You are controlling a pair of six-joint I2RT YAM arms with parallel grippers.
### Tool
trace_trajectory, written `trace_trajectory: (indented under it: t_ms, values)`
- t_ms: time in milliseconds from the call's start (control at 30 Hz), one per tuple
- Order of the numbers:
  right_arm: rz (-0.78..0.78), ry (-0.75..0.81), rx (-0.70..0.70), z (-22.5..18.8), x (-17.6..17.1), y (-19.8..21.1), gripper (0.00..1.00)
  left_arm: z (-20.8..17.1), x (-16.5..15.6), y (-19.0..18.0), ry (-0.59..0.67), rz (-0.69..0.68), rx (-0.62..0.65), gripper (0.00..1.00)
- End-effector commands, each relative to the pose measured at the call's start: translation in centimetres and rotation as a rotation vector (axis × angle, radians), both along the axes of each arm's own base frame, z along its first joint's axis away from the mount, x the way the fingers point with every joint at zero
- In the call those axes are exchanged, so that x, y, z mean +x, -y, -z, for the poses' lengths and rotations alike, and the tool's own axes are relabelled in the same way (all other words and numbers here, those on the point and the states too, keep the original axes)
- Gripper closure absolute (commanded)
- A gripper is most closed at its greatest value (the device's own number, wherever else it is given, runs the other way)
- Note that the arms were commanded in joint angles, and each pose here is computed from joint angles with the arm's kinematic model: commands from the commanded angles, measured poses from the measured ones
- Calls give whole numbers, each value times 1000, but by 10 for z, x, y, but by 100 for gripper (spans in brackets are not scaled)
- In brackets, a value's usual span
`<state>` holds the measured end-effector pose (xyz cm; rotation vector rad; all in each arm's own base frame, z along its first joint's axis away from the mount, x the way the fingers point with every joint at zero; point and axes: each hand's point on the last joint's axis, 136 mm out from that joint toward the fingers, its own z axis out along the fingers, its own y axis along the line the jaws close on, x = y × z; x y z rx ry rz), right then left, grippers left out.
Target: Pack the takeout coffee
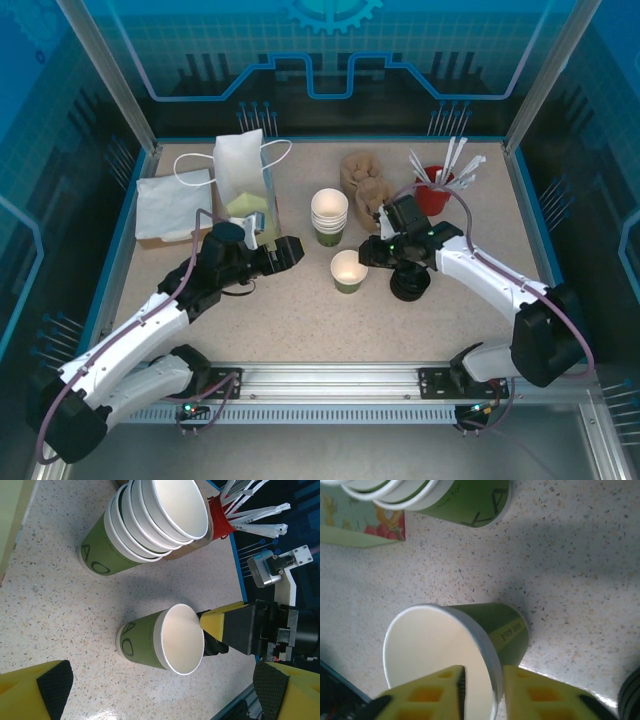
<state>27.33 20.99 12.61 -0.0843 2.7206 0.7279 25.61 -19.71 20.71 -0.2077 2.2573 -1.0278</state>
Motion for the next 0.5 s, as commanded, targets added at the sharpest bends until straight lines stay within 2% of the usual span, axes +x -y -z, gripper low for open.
trace_trajectory:
  t_ms: [0, 67, 200, 333, 467]
  values:
    - [-24, 47, -45, -17, -2, 12, 59, -3, -2, 3, 18, 24, 5, 3]
    - [-20, 73, -82, -26, -2, 28, 54, -7, -2, 3, 28, 30, 12, 3]
    - [-71, 88, -187, -32, -11, 58, 53, -18, -3, 9, 71, 72, 14, 3]
    - [-145, 15, -356, -18, -25, 83, 52, -30, -8, 22, 147, 135, 20, 2]
    - [-203, -59, -365, -2, -31, 82, 45, -33, -7, 27, 172, 138, 20, 2]
